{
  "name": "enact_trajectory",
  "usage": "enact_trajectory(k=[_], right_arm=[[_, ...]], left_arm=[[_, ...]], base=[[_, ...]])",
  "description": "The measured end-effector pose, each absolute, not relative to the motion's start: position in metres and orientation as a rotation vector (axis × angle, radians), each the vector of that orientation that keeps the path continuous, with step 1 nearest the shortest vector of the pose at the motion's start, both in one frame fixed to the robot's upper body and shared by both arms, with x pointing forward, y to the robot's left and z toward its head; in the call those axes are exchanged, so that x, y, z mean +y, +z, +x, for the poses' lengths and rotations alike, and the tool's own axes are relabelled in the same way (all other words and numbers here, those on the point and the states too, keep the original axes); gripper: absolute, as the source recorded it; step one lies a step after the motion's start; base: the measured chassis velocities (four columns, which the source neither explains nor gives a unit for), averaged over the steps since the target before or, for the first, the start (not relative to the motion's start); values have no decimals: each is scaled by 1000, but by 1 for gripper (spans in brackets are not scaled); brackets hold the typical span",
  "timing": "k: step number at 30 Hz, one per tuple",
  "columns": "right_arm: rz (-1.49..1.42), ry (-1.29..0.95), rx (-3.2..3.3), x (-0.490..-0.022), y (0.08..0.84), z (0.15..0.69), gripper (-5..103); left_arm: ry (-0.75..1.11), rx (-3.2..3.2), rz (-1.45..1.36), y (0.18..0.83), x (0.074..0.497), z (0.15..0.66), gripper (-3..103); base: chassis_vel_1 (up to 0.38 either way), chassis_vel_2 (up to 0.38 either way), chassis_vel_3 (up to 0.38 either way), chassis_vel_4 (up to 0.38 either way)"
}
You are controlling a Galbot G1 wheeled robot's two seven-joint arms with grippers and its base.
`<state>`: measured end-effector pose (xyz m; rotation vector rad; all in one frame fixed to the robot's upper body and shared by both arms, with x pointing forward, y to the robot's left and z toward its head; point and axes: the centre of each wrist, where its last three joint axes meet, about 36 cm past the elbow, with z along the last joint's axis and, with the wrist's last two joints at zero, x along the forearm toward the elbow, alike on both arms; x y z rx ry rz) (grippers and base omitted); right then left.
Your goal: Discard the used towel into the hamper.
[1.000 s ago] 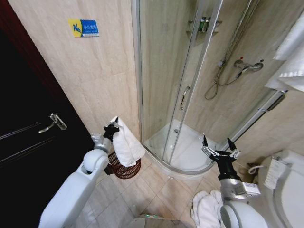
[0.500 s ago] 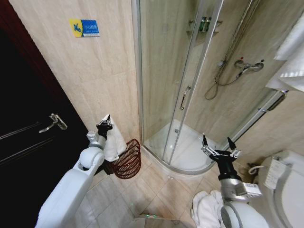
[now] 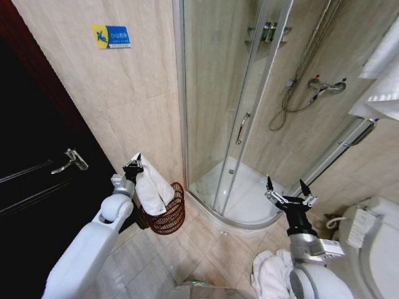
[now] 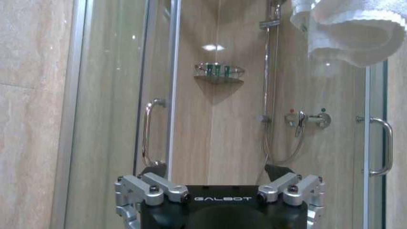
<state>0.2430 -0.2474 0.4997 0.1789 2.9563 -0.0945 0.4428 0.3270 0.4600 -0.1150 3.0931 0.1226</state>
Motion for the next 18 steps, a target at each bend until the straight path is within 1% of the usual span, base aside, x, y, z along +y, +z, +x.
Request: enact_trajectory(k=[11, 12, 14, 15, 17, 18], right_arm=[[179, -99, 2954, -248, 501, 243, 100], [178, -98, 2953, -248, 501, 243, 100], [177, -97, 2952, -247, 501, 244, 100], [178, -95, 2950, -247, 501, 244, 100], [181, -93, 2952, -247, 501, 245, 100], [181, -93, 2952, -247, 501, 245, 100]], left_arm=[[135, 3115, -136, 449, 328, 453, 2], [136, 3115, -135, 449, 328, 453, -1], [137, 3116, -135, 449, 328, 453, -1], [139, 3117, -138, 449, 328, 453, 3], [147, 3117, -149, 448, 328, 453, 14], [147, 3117, -149, 448, 328, 453, 14]], base=[[0, 0, 0, 0], [0, 0, 0, 0], [0, 0, 0, 0], [0, 0, 0, 0], [0, 0, 0, 0], [0, 0, 0, 0]])
